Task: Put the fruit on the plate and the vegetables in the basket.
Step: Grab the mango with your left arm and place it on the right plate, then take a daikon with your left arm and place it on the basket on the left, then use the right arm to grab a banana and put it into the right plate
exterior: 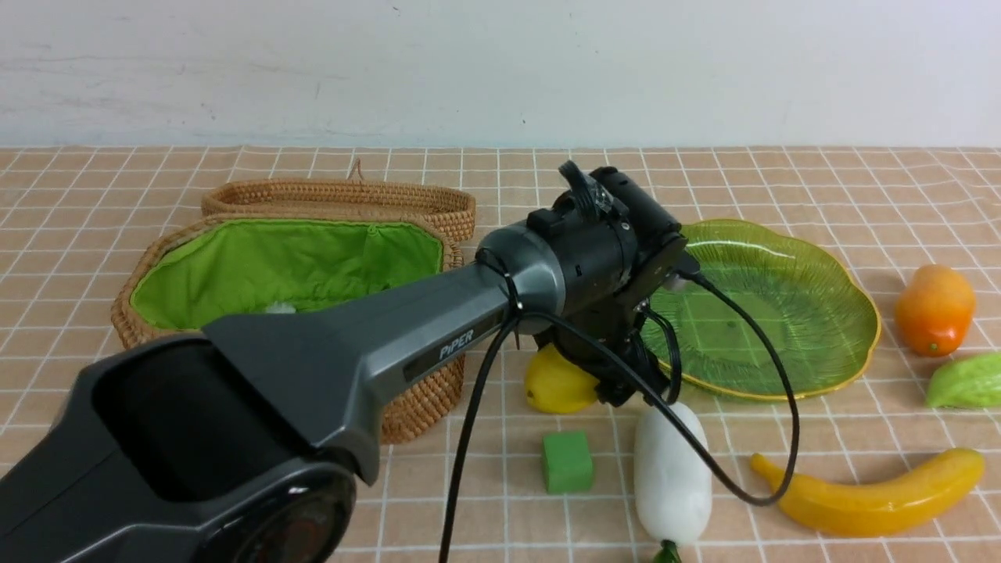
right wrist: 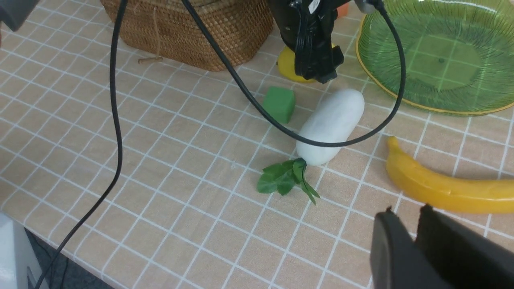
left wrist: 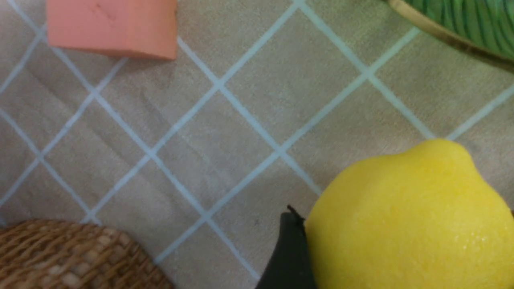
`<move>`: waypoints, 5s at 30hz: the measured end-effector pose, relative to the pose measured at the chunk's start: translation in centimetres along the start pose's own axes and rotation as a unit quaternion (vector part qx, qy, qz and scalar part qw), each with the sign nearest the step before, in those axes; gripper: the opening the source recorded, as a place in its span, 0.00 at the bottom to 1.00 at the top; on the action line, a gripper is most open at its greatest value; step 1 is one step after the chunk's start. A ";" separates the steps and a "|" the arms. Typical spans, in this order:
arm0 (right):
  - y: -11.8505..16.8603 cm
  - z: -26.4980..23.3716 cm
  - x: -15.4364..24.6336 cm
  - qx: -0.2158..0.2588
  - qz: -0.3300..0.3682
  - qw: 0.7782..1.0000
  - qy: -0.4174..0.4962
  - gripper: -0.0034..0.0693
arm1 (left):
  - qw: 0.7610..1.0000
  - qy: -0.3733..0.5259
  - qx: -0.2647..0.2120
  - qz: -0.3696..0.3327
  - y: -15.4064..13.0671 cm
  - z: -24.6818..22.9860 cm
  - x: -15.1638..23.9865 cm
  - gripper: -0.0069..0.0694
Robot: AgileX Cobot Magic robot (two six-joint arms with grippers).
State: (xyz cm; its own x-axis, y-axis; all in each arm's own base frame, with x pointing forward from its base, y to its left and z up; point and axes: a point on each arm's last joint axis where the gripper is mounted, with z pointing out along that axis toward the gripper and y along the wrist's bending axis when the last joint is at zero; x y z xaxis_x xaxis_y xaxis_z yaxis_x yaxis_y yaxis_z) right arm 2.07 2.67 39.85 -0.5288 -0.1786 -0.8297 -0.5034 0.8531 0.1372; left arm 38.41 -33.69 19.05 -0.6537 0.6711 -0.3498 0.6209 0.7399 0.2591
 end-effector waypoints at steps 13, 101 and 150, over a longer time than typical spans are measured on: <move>-1.5 0.8 -0.5 0.072 0.024 0.996 -0.044 0.20 | 0.954 -0.280 0.101 -0.046 -0.5 -7.9 -5.8 0.84; -1.1 -0.8 0.4 0.065 0.056 0.996 -0.030 0.22 | 0.993 -0.080 0.086 -0.005 -4.6 -19.2 2.4 0.77; -8.4 18.5 -3.2 0.219 0.120 0.930 0.268 0.26 | 0.977 -0.131 0.074 -0.153 9.4 -31.1 18.9 0.07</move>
State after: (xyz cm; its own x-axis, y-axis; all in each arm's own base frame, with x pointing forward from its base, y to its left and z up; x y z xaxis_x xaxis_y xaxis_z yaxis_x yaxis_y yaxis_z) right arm 20.65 5.13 31.28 -0.9143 -0.0767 -0.3978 -0.0631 0.9969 -0.0472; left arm 18.41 -12.56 42.89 -0.6979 0.3700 -0.6132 0.4822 0.8758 -0.0204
